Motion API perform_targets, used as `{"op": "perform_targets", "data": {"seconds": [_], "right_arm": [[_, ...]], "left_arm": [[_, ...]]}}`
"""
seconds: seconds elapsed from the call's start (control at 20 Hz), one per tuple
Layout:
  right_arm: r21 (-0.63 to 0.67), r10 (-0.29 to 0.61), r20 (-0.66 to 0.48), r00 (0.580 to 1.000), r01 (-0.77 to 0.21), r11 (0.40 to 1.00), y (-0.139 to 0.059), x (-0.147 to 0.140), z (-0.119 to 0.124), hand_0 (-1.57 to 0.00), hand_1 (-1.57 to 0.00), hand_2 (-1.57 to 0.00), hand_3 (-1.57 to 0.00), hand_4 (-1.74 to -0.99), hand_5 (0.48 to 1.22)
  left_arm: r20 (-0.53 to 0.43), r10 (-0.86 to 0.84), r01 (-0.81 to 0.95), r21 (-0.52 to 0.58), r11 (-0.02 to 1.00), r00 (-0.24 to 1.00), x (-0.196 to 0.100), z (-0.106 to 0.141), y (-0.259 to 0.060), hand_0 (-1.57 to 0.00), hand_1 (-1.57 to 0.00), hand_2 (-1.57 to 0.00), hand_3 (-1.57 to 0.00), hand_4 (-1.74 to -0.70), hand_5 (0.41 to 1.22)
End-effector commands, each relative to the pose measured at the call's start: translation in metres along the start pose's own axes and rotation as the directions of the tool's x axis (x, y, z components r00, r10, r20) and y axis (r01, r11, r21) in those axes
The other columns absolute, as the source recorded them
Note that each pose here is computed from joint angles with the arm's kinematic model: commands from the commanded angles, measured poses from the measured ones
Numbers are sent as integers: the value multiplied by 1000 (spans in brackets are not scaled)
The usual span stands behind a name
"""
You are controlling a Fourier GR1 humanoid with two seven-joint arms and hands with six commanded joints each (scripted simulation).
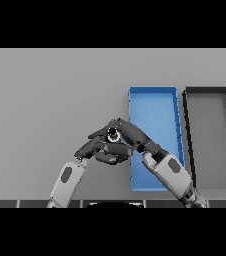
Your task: Pick up the blue pipe and place it into the blue bin.
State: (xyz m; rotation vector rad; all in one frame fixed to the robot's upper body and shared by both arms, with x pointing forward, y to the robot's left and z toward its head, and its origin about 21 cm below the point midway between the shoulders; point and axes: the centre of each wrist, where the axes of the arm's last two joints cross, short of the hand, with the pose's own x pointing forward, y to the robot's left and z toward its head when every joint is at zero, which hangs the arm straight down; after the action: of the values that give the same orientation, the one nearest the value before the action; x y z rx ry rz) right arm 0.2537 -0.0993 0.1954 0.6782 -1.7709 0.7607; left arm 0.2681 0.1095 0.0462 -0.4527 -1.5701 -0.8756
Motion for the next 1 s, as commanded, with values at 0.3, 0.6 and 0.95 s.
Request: {"op": "perform_targets", "data": {"seconds": [0.3, 0.6, 0.95], "right_arm": [[-1, -53, 133, 990, 53, 999, -47, 78, -17, -1571, -1571, -1571, -1571, -1741, 1221], [-327, 59, 122, 991, -16, 945, -108, 116, -9, -1571, -1571, -1571, -1571, -1741, 1221], [-550, 5, -59, 998, -37, 834, -166, 72, 43, -1571, -1571, -1571, -1571, -1741, 1221]], "left_arm": [[-21, 15, -15, -4, 1000, 1000, -2, -1, 3, -3, -3, -3, -3, -906, 437], [-28, -2, 2, 0, 1000, 1000, -1, 1, 4, 0, 0, 0, 0, -890, 425], [-32, -23, 23, 10, 1000, 999, -2, 2, 5, 1, 1, 1, 1, -871, 415]]}}
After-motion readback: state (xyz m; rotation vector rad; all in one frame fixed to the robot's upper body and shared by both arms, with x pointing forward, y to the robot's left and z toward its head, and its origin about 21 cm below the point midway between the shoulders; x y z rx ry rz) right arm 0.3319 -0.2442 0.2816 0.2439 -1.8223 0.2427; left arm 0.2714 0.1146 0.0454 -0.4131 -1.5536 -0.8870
